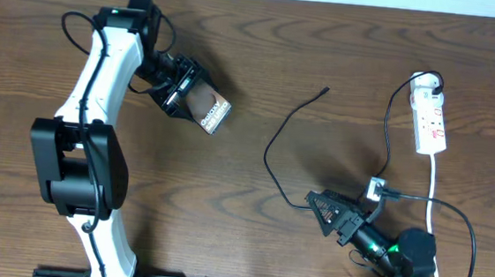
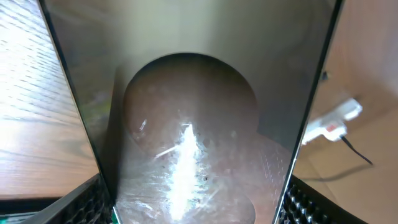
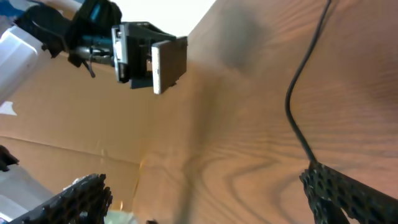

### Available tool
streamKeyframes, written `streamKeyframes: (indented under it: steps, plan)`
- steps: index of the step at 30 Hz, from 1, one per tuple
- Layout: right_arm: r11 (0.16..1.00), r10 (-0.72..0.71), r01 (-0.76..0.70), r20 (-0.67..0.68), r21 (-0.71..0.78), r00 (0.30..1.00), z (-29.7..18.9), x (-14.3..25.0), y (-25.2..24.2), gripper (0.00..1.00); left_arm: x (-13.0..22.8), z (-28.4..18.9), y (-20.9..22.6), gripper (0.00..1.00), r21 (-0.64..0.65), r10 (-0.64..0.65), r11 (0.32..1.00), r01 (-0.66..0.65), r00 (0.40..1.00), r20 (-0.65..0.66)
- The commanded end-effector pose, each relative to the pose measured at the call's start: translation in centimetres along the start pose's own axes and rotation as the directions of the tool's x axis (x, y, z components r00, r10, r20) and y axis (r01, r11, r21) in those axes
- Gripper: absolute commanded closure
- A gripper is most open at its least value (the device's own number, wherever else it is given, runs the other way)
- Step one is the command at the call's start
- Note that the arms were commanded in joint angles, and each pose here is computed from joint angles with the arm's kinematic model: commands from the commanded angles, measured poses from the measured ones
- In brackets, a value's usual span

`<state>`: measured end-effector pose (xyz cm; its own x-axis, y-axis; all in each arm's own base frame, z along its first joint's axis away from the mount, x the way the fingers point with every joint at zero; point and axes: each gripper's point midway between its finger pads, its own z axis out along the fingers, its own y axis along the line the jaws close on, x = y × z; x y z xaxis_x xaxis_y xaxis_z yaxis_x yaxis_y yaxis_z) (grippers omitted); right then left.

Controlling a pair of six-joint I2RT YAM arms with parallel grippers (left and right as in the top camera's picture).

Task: Plug charger to phone and switch on socket
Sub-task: 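Move the right gripper to the phone and grasp its edge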

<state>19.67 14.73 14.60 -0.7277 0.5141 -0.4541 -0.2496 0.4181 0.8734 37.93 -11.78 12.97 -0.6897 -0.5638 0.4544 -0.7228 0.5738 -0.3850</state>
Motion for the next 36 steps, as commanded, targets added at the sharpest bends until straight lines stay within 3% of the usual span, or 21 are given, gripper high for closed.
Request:
streamKeyframes:
  steps: [1,8,19,26,29,32,36]
  plan:
    - [0.992,-0.126,0.126,-0.012,-0.025,0.992,0.2,-2.3,4.0,0.01,-0.1,0.3,0.0,0.93,-0.039,-0.017,0.999,0.019,0.999,0.044]
    - [0.985,-0.116,0.129,-0.109,0.115,0.987,5.3,-5.6,3.7,0.05,0.8,1.8,-2.3,0.93,-0.005,-0.081,0.997,0.082,0.995,0.064]
    - [0.980,-0.171,0.187,-0.200,0.066,0.965,16.0,-4.8,4.0,0.04,1.4,3.5,-4.8,0.93,0.029,-0.103,0.995,0.100,0.987,0.122]
    - [0.981,-0.172,0.187,-0.230,0.048,0.958,20.3,-4.9,3.4,0.04,1.9,3.7,-5.2,0.93,0.042,-0.106,0.994,0.102,0.989,0.099]
    - [0.984,-0.170,0.176,-0.235,0.007,0.957,21.3,-4.8,3.5,0.08,2.0,3.7,-5.4,0.93,0.050,-0.111,0.993,0.107,0.990,0.091]
    - [0.988,-0.156,0.154,-0.217,-0.027,0.964,22.0,-5.0,3.7,0.20,2.0,3.7,-5.6,0.93,0.060,-0.115,0.992,0.111,0.989,0.087]
    - [0.993,-0.117,0.121,-0.229,0.004,0.966,22.4,-4.5,2.5,0.23,2.4,3.7,-6.2,0.93,0.084,-0.114,0.991,0.108,0.992,0.058]
